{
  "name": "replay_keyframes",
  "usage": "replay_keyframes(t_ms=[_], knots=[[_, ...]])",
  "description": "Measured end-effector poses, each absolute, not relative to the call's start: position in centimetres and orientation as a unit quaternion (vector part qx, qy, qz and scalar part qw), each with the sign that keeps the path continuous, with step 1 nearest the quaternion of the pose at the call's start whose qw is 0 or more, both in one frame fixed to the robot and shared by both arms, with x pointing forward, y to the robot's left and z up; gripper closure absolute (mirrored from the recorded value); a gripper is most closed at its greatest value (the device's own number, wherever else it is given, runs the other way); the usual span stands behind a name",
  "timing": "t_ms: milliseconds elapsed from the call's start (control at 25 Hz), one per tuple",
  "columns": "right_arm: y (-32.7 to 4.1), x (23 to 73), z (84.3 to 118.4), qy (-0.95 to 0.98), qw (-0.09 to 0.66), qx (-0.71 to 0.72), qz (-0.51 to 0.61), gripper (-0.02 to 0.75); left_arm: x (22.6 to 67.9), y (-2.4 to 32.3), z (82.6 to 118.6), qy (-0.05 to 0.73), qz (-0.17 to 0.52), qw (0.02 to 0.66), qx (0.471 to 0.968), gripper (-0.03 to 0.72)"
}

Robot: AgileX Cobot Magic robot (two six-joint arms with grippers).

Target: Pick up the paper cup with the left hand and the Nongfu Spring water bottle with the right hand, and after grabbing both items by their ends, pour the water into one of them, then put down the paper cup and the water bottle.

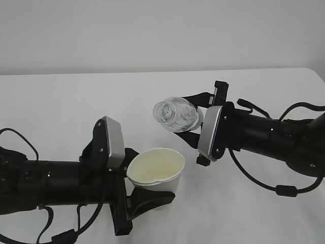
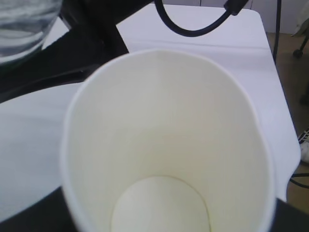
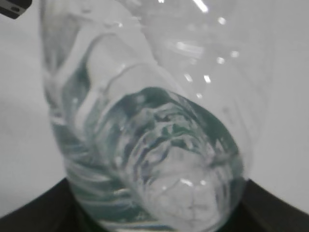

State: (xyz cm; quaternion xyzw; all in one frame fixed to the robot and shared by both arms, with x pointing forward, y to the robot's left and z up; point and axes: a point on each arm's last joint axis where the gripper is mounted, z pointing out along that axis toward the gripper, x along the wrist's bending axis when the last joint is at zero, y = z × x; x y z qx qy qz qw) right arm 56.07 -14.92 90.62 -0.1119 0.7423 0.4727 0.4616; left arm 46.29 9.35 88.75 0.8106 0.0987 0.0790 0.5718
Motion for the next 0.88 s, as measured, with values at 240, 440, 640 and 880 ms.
replay_keyframes(t_ms=[240, 440, 640, 880], knots=[[-15.02, 56.22, 90.68, 0.739, 0.480, -0.123, 0.458, 0.281, 46.30, 9.34, 88.79, 0.098, 0.080, 0.574, 0.809, 0.241], [-14.95, 56.56, 90.97, 0.733, 0.489, -0.128, 0.455, 0.281, 46.31, 9.34, 88.82, 0.099, 0.080, 0.575, 0.808, 0.241], [-14.92, 56.69, 91.08, 0.731, 0.492, -0.131, 0.453, 0.281, 46.37, 9.35, 88.83, 0.103, 0.082, 0.575, 0.807, 0.241], [-14.93, 56.73, 91.52, 0.725, 0.505, -0.143, 0.446, 0.281, 46.55, 9.39, 88.87, 0.107, 0.091, 0.576, 0.805, 0.241]])
